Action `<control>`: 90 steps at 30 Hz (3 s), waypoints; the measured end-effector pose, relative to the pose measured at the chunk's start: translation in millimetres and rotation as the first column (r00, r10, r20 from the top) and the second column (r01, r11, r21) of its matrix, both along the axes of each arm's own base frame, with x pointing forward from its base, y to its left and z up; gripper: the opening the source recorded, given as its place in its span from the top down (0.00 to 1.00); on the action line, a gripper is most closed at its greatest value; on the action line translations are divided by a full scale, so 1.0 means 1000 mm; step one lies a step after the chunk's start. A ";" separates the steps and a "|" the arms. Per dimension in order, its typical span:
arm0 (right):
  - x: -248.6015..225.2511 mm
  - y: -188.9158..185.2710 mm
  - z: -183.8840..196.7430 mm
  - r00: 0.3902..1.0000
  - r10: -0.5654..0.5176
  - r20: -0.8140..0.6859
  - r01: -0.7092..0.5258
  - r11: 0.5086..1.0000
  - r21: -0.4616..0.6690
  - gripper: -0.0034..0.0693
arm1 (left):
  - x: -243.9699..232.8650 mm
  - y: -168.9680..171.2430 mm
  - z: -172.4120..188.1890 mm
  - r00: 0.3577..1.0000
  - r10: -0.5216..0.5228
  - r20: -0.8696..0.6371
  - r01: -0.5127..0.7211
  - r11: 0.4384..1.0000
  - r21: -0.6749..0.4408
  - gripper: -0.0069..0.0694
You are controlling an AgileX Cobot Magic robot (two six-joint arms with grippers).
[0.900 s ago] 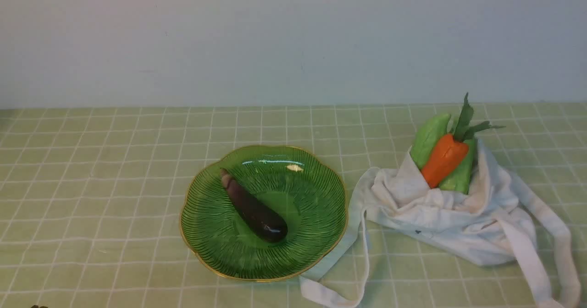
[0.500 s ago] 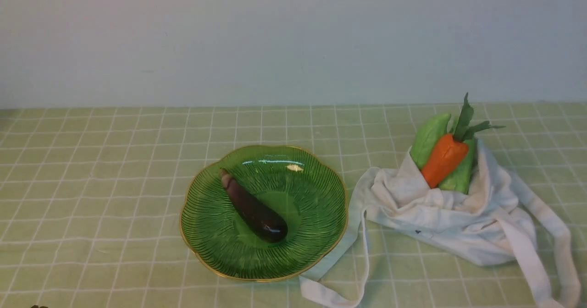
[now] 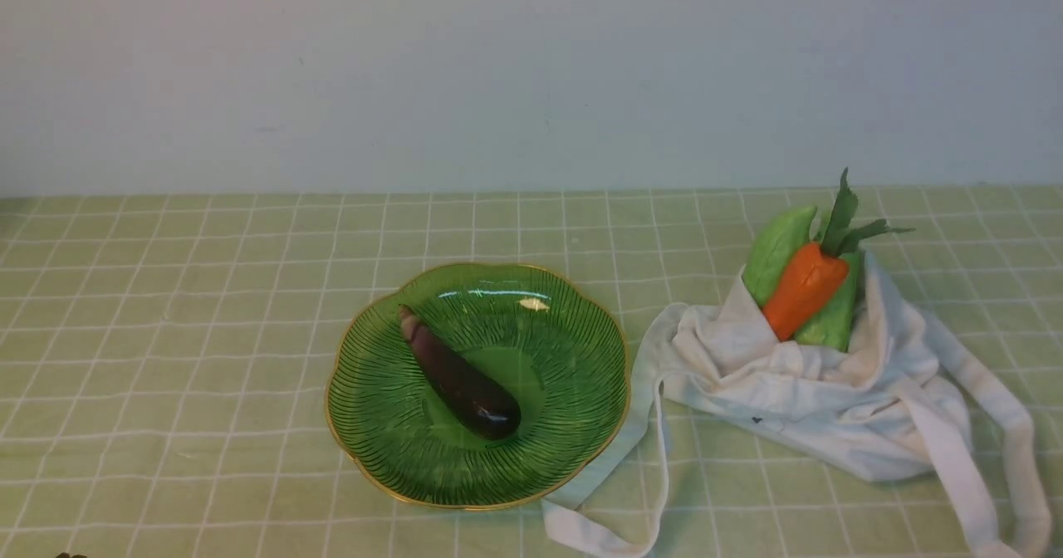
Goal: Take vegetables from bag on green coffee tablecloth place on plate.
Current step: 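Reach into the cloth bag and grasp a vegetable inside it with the right gripper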
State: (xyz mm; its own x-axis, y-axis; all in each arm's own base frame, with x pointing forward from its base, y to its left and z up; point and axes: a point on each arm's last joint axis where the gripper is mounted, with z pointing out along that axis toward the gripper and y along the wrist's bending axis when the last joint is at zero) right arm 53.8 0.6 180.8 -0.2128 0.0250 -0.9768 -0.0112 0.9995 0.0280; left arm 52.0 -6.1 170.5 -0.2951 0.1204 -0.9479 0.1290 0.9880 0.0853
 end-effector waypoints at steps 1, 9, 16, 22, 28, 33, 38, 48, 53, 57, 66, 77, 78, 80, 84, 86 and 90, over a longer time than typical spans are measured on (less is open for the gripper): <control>0.000 0.000 0.000 1.000 0.000 0.000 0.000 1.000 0.000 0.97 | 0.000 0.000 0.000 1.000 0.000 0.000 0.000 1.000 0.000 0.92; 0.002 0.002 0.006 0.995 -0.017 0.093 0.001 0.985 0.171 0.97 | 0.000 0.000 0.000 1.000 0.000 0.000 0.000 1.000 0.000 0.92; 0.001 -0.002 0.031 0.942 -0.160 0.296 -0.080 0.749 0.657 0.97 | 0.000 0.000 0.000 1.000 0.000 0.000 0.000 1.000 0.000 0.92; 0.001 -0.005 0.035 0.923 -0.201 0.327 -0.103 0.691 0.715 0.97 | 0.000 0.000 0.000 1.000 0.000 0.000 0.000 1.000 0.000 0.92; 0.000 -0.007 0.037 0.913 -0.244 0.327 -0.127 0.592 0.796 0.97 | 0.000 0.000 0.000 1.000 0.000 0.000 0.000 1.000 0.000 0.92; -0.003 -0.008 0.052 0.899 -0.252 0.360 -0.169 0.557 0.813 0.97 | 0.000 0.000 0.000 1.000 0.000 0.000 0.000 1.000 0.000 0.92; -0.009 0.003 0.119 0.927 -0.105 0.360 -0.167 0.744 0.647 0.97 | 0.000 0.000 0.000 1.000 0.000 0.000 0.000 1.000 0.000 0.92; 0.060 0.019 0.154 0.965 0.137 -0.226 -0.068 0.956 0.287 0.97 | 0.000 0.000 0.000 1.000 0.000 0.000 0.000 1.000 0.000 0.92; 0.108 0.033 0.142 0.822 0.302 -0.482 -0.191 0.945 0.265 0.97 | 0.000 0.000 0.000 1.000 0.000 0.000 0.000 1.000 0.000 0.92; 0.146 0.039 0.130 0.758 0.367 -0.539 -0.248 0.927 0.282 0.97 | 0.000 0.000 0.000 1.000 0.000 0.000 0.000 1.000 0.000 0.92; 0.217 0.037 0.099 0.767 0.319 -0.558 -0.177 0.939 0.294 0.89 | 0.000 0.000 0.000 1.000 0.000 0.000 0.000 1.000 0.000 0.92; 0.275 0.048 0.055 0.710 0.308 -0.633 -0.151 0.945 0.290 0.32 | 0.000 0.000 0.000 1.000 0.000 0.000 0.000 1.000 0.000 0.92; 0.277 0.050 0.053 0.710 0.308 -0.633 -0.154 0.945 0.287 0.29 | 0.000 0.000 0.000 1.000 0.000 0.000 0.000 1.000 0.000 0.92; 0.281 0.053 0.050 0.714 0.304 -0.631 -0.155 0.947 0.280 0.25 | 0.000 0.000 0.000 1.000 0.000 0.000 0.000 1.000 0.000 0.92; 0.291 0.056 0.035 0.726 0.277 -0.630 -0.138 0.956 0.260 0.18 | 0.000 0.000 0.000 1.000 0.000 0.000 0.000 1.000 0.000 0.92; 0.292 0.055 0.031 0.721 0.273 -0.637 -0.133 0.957 0.259 0.24 | 0.000 0.000 0.000 1.000 0.000 0.000 0.000 1.000 0.000 0.92; 0.293 0.055 0.030 0.720 0.273 -0.638 -0.147 0.958 0.245 0.47 | 0.000 0.000 0.000 1.000 0.000 0.000 0.000 1.000 0.000 0.92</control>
State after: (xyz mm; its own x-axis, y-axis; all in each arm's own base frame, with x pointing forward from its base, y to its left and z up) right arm 346.5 55.8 210.5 -0.8196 0.0462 -0.5711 -0.1360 0.9526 0.2723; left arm 52.0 -6.1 170.5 -0.2951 0.1204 -0.9479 0.1290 0.9880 0.0853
